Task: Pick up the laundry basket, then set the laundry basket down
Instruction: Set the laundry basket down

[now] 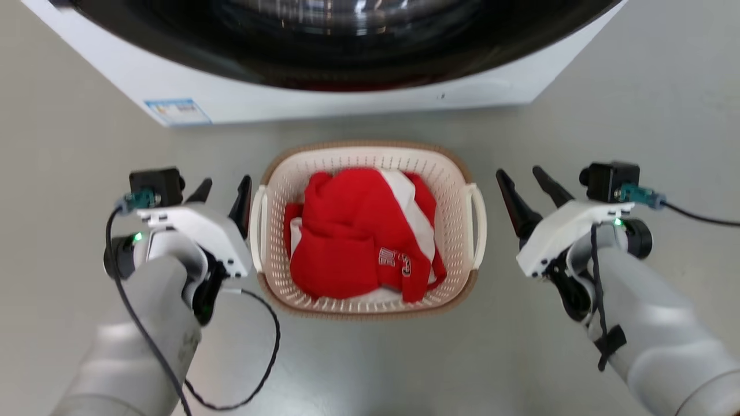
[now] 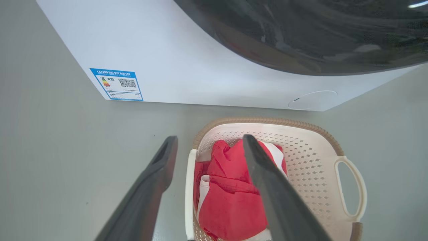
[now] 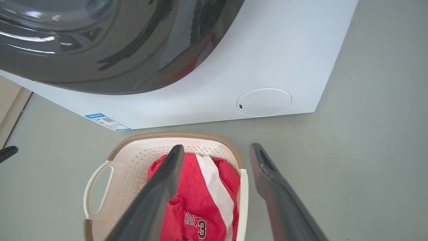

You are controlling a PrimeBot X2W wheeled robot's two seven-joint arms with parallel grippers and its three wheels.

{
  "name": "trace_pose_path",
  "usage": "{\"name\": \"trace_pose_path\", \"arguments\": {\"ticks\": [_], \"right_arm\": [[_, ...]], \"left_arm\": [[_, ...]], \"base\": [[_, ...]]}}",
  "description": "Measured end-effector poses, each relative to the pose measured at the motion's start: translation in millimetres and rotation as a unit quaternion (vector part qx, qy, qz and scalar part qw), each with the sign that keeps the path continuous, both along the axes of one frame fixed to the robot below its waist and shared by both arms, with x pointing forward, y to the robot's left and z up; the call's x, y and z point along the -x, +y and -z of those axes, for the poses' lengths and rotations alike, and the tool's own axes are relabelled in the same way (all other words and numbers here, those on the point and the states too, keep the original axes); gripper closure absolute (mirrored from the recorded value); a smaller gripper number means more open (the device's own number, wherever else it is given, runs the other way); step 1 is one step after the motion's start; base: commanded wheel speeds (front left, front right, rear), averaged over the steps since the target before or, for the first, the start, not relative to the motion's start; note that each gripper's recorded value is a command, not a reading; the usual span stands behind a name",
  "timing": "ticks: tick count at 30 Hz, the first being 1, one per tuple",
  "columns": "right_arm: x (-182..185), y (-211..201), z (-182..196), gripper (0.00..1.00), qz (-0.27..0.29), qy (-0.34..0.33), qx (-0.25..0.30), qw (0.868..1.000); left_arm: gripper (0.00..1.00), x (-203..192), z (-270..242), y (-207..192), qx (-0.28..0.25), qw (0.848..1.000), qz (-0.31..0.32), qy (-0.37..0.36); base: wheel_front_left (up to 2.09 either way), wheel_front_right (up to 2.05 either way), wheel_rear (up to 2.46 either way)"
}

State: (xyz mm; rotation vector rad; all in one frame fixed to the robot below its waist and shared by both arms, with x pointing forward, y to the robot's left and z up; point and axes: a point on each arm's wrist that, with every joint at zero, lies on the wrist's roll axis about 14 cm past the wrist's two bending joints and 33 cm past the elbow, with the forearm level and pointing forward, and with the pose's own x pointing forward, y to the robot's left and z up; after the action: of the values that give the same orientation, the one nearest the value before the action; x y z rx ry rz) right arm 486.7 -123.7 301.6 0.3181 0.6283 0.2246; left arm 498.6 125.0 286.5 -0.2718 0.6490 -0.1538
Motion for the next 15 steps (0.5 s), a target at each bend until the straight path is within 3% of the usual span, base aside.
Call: {"name": "trace_pose_path", "arguments": {"ticks": [15], "right_arm": [[32.1, -24.5, -99.5, 0.0, 0.033, -0.134, 0.008, 0.99]], "left_arm": [[0.0, 32.3, -100.5, 5.2, 0.018, 0.99, -0.015, -0.136]], "base": [[0.0, 0.0, 0.0]]}}
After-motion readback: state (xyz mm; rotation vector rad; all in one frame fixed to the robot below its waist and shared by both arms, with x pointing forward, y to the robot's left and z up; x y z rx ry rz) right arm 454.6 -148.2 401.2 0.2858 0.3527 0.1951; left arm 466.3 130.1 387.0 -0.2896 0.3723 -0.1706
